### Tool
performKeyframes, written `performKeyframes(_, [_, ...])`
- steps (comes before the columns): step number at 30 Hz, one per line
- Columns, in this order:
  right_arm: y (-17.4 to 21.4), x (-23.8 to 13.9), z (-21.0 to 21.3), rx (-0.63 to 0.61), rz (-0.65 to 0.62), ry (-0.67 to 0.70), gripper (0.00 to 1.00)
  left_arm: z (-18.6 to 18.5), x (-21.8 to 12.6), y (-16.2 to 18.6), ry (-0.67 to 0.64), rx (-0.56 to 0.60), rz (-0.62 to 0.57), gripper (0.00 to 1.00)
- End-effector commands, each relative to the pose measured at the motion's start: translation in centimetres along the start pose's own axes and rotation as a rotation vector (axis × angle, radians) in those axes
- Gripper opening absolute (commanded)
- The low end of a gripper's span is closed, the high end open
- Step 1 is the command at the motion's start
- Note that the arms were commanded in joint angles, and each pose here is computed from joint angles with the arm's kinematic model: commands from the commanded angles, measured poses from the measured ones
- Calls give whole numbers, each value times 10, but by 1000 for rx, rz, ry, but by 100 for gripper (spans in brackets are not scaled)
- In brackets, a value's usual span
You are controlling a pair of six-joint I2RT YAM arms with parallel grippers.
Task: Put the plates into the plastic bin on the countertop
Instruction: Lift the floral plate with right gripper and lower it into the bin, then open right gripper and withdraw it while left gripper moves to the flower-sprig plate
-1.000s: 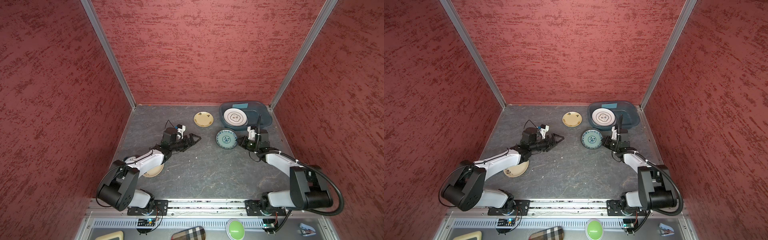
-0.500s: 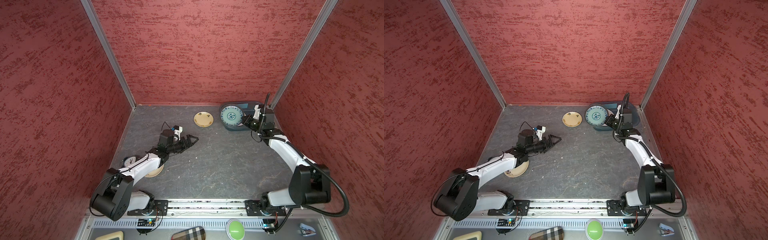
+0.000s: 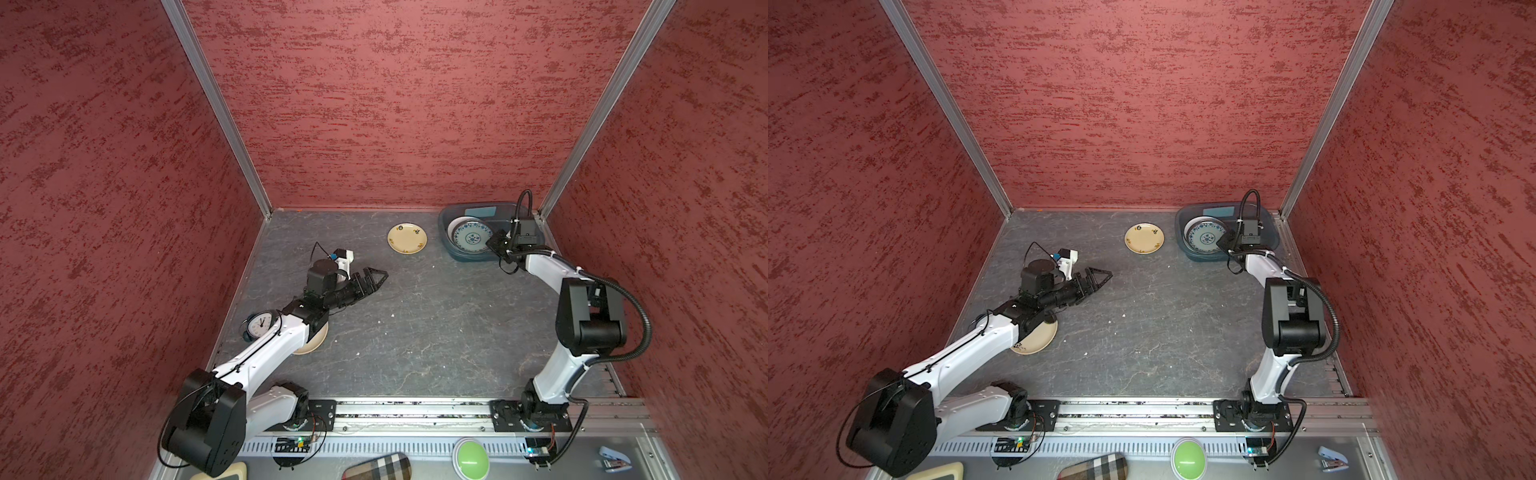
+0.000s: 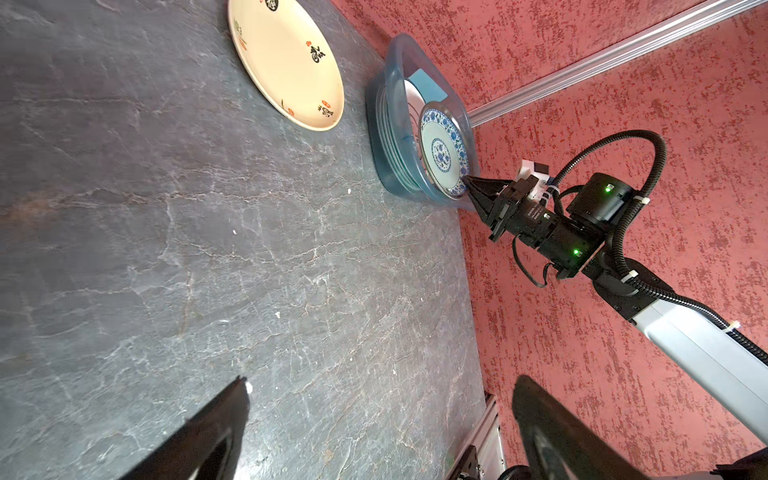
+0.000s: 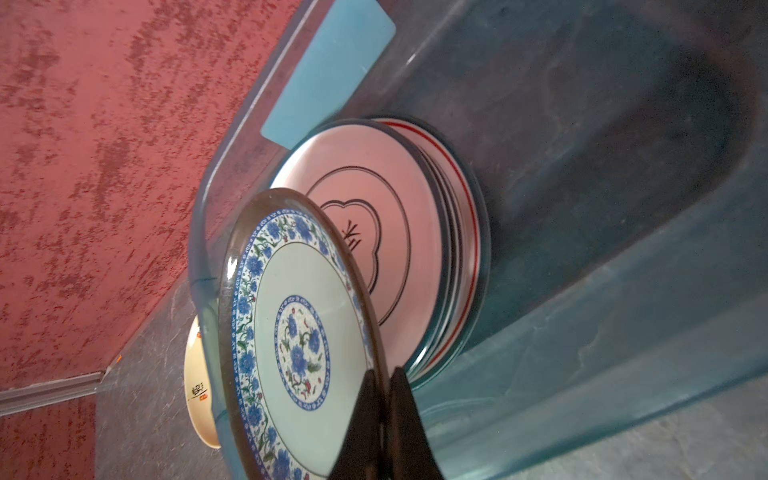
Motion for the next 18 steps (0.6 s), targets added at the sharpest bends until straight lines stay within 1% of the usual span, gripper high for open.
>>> performKeyframes(1, [-25,5,21,13,-63,-75,0,9,0,1,-31,8,2,99])
performKeyframes(8, [-29,24,19,13,-32,-48,1,10,2,-2,-36,2,3,99])
performKeyframes(11, [-31,25,21,6,-30,-53,5,10,2,-2,-36,4,4,99])
performKeyframes(18, [-32,25,22,-3,-20,-49,8,10,4,-4,-35,1,8,99])
Point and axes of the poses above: each gripper's point midway between its finger pads, its own x axis out along the fingers, its own z axis along the line the jaws close on, y = z × x, the point moved 3 cm from there along -x, back along the fingers, and after that the axes turned 4 degrees about -x, right-handed, at the moved point
